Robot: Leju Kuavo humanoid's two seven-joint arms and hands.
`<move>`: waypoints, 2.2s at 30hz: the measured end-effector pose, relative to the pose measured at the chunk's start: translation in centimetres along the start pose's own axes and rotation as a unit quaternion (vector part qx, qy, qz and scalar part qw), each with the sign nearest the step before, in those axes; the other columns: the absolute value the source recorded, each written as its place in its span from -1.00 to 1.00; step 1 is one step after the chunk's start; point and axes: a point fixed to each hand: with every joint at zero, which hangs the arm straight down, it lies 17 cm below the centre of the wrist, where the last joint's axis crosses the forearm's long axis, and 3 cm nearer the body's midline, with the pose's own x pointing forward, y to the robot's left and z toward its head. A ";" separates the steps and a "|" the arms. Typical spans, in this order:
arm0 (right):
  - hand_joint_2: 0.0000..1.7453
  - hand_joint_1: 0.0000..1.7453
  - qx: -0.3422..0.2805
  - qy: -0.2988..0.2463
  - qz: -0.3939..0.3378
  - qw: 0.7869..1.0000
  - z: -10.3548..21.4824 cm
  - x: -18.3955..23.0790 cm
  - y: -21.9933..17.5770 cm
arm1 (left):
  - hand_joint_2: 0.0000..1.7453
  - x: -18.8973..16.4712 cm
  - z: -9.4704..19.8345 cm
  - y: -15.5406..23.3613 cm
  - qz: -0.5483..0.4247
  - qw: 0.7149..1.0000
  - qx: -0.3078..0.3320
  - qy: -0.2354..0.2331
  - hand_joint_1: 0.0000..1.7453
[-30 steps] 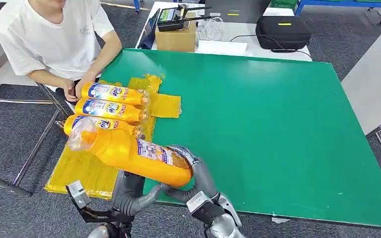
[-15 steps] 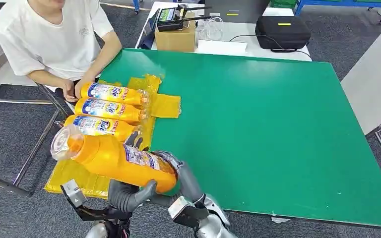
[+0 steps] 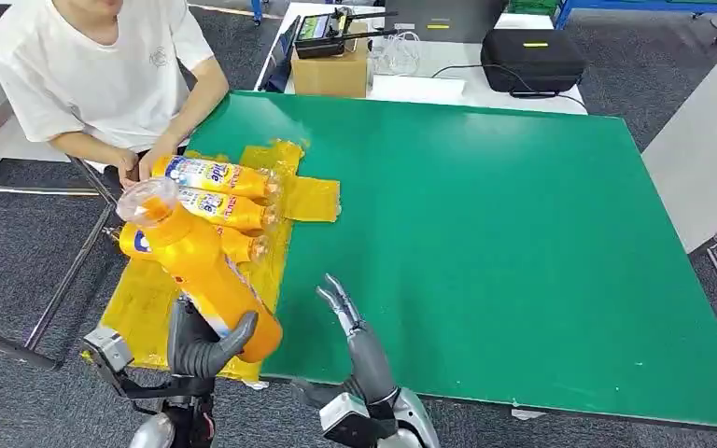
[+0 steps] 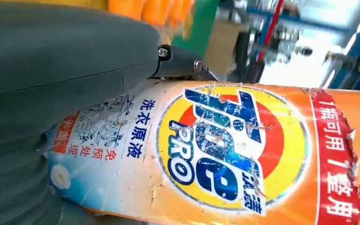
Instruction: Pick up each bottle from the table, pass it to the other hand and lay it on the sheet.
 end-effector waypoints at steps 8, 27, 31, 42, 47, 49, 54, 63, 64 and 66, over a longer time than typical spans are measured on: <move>-1.00 -1.00 -0.138 0.048 0.004 0.989 2.2 -1.7 -6.3 | 1.00 1.0 0.9 7.5 -0.215 0.975 0.050 0.000 1.00; -1.00 -1.00 -0.189 0.069 -0.037 0.979 4.0 -2.3 -9.5 | 1.00 -9.3 1.5 8.6 -0.643 0.733 -0.217 0.037 1.00; -1.00 -1.00 -0.187 0.069 -0.047 0.979 3.9 -2.3 -9.2 | 1.00 -11.5 0.5 7.6 -0.662 0.699 -0.269 0.038 1.00; -1.00 -1.00 -0.189 0.073 -0.065 0.977 3.7 -2.7 -9.3 | 1.00 -16.3 -2.9 11.3 -0.733 0.557 -0.375 0.114 0.94; -1.00 -1.00 -0.188 0.082 -0.072 0.976 3.9 -3.3 -9.3 | 1.00 -17.2 -3.4 13.8 -0.706 0.561 -0.384 0.197 0.48; -1.00 -1.00 -0.188 0.089 -0.074 0.975 4.2 -3.8 -9.2 | 1.00 -17.1 -3.6 14.6 -0.701 0.561 -0.383 0.217 -0.04; -1.00 -1.00 -0.184 0.096 -0.077 0.975 4.5 -4.3 -9.0 | 1.00 -17.2 -3.3 15.5 -0.680 0.567 -0.394 0.246 -1.00; -1.00 -1.00 -0.192 0.100 -0.065 0.974 4.2 -5.0 -9.8 | 1.00 -13.7 -2.9 12.3 -0.488 0.714 -0.433 0.256 -1.00; -1.00 -1.00 -0.194 0.101 -0.065 0.974 4.3 -5.1 -9.9 | 1.00 -13.3 -3.0 11.3 -0.478 0.733 -0.423 0.233 -1.00; -1.00 -1.00 -0.197 0.103 -0.063 0.973 4.4 -5.2 -10.0 | 1.00 -12.8 -2.5 8.8 -0.458 0.769 -0.407 0.186 -1.00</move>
